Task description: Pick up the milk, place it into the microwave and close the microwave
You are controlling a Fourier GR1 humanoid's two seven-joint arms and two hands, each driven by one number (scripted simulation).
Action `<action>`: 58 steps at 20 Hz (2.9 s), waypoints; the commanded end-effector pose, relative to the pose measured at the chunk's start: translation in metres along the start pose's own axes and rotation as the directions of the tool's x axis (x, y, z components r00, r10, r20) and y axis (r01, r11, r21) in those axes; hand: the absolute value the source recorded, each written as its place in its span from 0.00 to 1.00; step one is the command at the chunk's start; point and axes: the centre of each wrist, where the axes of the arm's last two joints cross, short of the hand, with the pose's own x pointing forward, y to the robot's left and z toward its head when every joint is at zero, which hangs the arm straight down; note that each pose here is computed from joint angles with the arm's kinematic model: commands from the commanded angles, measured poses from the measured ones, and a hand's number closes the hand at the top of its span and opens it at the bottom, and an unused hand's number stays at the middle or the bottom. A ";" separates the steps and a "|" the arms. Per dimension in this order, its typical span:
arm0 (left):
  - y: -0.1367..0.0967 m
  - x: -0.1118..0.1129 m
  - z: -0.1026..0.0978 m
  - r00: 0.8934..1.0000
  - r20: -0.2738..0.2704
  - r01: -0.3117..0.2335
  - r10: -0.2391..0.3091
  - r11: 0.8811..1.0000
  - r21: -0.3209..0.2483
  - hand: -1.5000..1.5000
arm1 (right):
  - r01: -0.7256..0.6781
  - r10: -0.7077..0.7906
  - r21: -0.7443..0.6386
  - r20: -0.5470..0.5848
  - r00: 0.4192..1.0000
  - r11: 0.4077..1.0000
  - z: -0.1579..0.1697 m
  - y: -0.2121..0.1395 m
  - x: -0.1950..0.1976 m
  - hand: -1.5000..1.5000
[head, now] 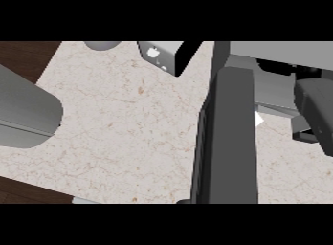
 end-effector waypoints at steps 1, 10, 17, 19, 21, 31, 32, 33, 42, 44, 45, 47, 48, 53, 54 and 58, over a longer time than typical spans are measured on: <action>0.001 0.000 -0.006 1.000 0.009 0.007 -0.007 1.000 -0.015 0.00 | -0.009 0.011 0.132 -0.012 1.000 0.991 0.003 0.019 0.004 0.00; 0.009 -0.010 -0.012 0.999 -0.032 0.001 -0.002 1.000 -0.019 0.00 | -0.053 0.057 0.117 -0.031 0.998 0.992 -0.006 0.073 0.045 0.00; 0.006 -0.013 -0.010 0.998 -0.056 0.002 -0.004 0.999 -0.039 0.00 | -0.015 0.014 0.119 0.012 1.000 0.993 -0.011 0.099 0.072 0.00; 0.003 -0.019 -0.009 0.998 -0.067 -0.020 0.017 0.999 -0.033 0.00 | -0.016 0.014 0.084 0.025 1.000 0.996 -0.016 0.089 0.072 0.00; -0.001 -0.022 -0.009 0.998 -0.060 -0.028 0.026 0.999 -0.028 0.00 | 0.001 -0.002 0.044 0.030 1.000 0.999 -0.009 0.096 0.067 0.00; -0.019 -0.041 0.000 0.992 -0.112 -0.058 0.053 0.997 -0.041 0.00 | -0.012 0.012 0.047 0.011 1.000 0.999 0.001 0.072 0.035 0.00; -0.022 -0.050 -0.004 0.993 -0.104 -0.064 0.059 0.997 -0.050 0.00 | -0.002 0.002 0.046 -0.001 1.000 0.999 0.000 0.070 0.036 0.00; -0.018 -0.048 0.003 0.993 -0.109 -0.052 0.045 0.997 -0.057 0.00 | 0.012 -0.013 0.069 0.010 1.000 0.998 0.008 0.062 0.021 0.00; -0.045 -0.081 0.001 0.982 -0.136 -0.157 0.131 0.967 -0.202 0.00 | 0.276 -0.270 0.211 -0.057 0.961 0.938 0.029 0.056 -0.005 0.00; -0.044 -0.089 -0.001 0.975 -0.180 -0.177 0.134 0.953 -0.248 0.00 | 0.349 -0.344 0.231 -0.062 0.937 0.908 0.046 0.065 -0.017 0.00; -0.044 -0.089 0.004 0.972 -0.201 -0.178 0.123 0.943 -0.282 0.00 | 0.377 -0.368 0.224 -0.081 0.926 0.899 0.034 0.060 -0.008 0.00; -0.062 -0.102 -0.020 0.965 -0.233 -0.192 0.120 0.929 -0.317 0.00 | 0.460 -0.447 0.233 -0.110 0.888 0.857 0.061 0.085 -0.018 0.00; -0.061 -0.093 -0.010 0.969 -0.217 -0.184 0.118 0.932 -0.313 0.00 | 0.475 -0.457 0.233 -0.130 0.880 0.849 0.072 0.082 -0.030 0.00; -0.068 -0.110 -0.027 0.967 -0.248 -0.147 0.057 0.922 -0.359 0.00 | 0.567 -0.540 0.276 -0.173 0.823 0.776 0.102 0.091 -0.047 0.00; -0.071 -0.107 -0.024 0.972 -0.229 -0.134 0.051 0.920 -0.367 0.00 | 0.587 -0.561 0.263 -0.174 0.809 0.766 0.116 0.092 -0.055 0.00; -0.083 -0.129 -0.040 0.969 -0.246 -0.113 0.018 0.919 -0.377 0.00 | 0.625 -0.584 0.285 -0.223 0.780 0.727 0.172 0.126 -0.066 0.00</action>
